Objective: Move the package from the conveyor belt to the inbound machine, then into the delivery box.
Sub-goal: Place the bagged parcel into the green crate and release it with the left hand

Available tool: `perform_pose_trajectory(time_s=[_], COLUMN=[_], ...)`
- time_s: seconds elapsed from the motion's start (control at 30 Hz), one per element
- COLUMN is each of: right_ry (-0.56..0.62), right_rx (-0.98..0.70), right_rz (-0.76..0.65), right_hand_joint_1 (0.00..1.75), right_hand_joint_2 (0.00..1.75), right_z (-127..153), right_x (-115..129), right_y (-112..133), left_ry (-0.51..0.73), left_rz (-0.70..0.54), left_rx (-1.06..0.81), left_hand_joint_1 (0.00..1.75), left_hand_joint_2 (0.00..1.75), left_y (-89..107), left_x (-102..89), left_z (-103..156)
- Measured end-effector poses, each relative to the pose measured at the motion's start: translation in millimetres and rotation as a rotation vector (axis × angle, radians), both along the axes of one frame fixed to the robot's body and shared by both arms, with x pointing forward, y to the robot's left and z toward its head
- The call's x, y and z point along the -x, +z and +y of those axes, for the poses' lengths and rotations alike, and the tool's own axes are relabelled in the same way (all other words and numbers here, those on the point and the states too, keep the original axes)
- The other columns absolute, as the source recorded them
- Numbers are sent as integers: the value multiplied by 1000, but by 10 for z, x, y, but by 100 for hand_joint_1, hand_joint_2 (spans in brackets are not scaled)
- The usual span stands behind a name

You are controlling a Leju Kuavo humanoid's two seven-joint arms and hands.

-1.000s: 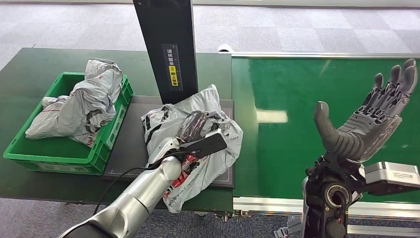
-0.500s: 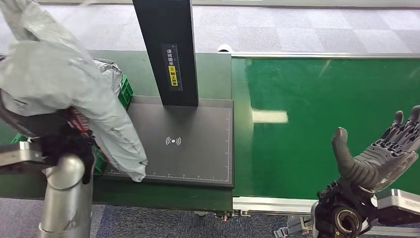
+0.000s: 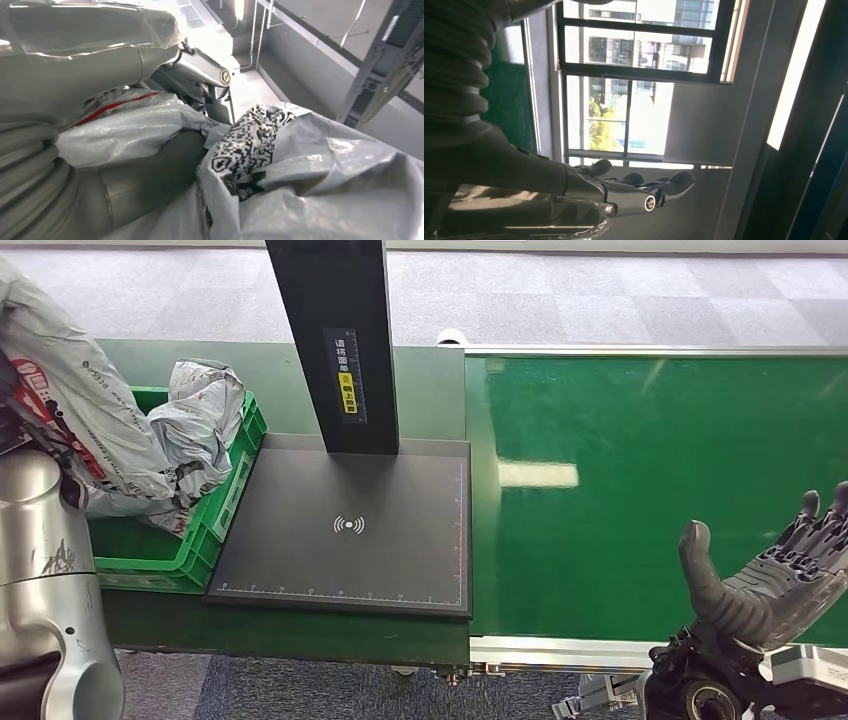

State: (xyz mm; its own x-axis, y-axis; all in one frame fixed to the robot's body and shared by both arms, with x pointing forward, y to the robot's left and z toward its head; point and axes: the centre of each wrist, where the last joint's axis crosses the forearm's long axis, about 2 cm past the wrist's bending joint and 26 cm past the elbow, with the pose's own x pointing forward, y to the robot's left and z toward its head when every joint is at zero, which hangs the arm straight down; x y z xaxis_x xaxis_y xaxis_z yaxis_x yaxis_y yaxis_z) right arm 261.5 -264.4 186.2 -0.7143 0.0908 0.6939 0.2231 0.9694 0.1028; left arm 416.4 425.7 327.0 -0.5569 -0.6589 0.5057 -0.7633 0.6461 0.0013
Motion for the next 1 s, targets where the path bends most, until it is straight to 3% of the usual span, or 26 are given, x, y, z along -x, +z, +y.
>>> perform_pose_trajectory(time_s=[0.13, 0.27, 0.37, 0.5, 0.67, 0.77, 0.87, 1.0], right_ry=[0, -6, -5, 5, 25, 58, 89, 115], right_rx=[-1, -9, -11, -9, -8, -4, 0, 5], right_rz=[2, 15, 30, 36, 39, 47, 51, 56], right_hand_joint_1=[0, 0, 0, 0, 0, 0, 0, 0], right_hand_joint_2=[175, 175, 175, 175, 175, 175, 175, 175], right_z=[-5, -10, -14, -14, -13, 4, 37, 76], right_x=[0, 4, 8, 7, 0, -26, -73, -128], right_y=[-1, -5, -11, -11, -5, 7, 13, 7], left_ry=[71, 207, 202, 128, 135, 171, 120, 40], left_rz=[94, 315, 503, 760, 943, 1087, 1224, 1292], left_rx=[11, -33, -116, -185, -246, -320, -401, -464], left_hand_joint_1=[175, 175, 175, 175, 175, 175, 175, 175], left_hand_joint_2=[175, 175, 175, 175, 175, 175, 175, 175], left_y=[-17, -22, -154, -384, -536, -599, -690, -775], left_x=[-50, -278, -420, -523, -579, -625, -665, -689], left_z=[68, 278, 306, 170, -7, -200, -447, -727])
